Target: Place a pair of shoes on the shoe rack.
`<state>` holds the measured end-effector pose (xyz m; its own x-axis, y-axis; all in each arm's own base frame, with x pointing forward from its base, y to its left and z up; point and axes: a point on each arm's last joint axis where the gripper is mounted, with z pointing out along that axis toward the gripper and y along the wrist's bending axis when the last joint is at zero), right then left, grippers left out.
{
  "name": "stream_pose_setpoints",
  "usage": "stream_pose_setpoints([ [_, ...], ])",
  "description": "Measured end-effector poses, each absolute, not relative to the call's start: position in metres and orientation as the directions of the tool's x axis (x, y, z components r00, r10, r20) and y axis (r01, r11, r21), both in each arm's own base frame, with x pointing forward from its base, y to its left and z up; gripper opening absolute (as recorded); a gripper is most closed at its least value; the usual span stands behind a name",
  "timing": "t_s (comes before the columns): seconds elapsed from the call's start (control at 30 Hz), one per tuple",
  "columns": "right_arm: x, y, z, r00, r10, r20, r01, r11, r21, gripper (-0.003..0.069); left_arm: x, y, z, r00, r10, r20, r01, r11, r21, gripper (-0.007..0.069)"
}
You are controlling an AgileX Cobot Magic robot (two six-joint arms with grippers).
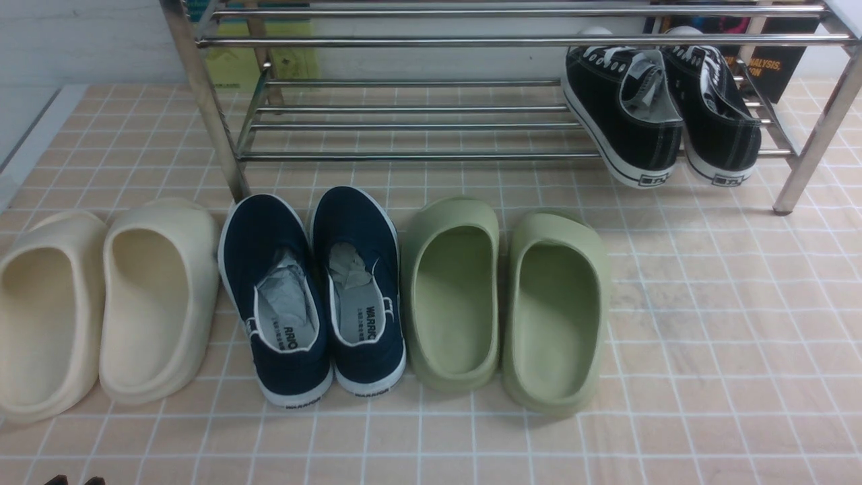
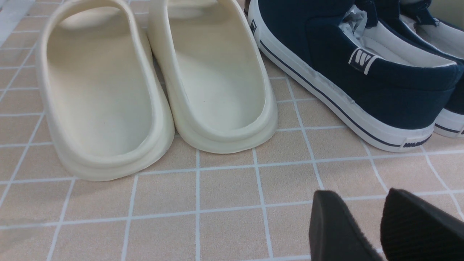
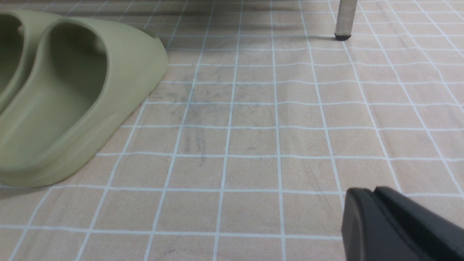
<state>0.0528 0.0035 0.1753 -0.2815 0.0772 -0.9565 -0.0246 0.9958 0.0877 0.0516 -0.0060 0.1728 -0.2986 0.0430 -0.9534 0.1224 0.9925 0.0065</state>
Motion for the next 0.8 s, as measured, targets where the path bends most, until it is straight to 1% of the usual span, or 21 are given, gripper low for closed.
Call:
stream_pose_setpoints([
  [0.8, 0.0528, 0.0035, 0.1753, -0.281, 0.072, -0.957, -0.026, 0.996, 0.083, 0.0074, 0.0516, -0.0060, 0.1728, -0.299, 0.043, -0.953, 0.122, 0.992, 0.006, 0.0239],
])
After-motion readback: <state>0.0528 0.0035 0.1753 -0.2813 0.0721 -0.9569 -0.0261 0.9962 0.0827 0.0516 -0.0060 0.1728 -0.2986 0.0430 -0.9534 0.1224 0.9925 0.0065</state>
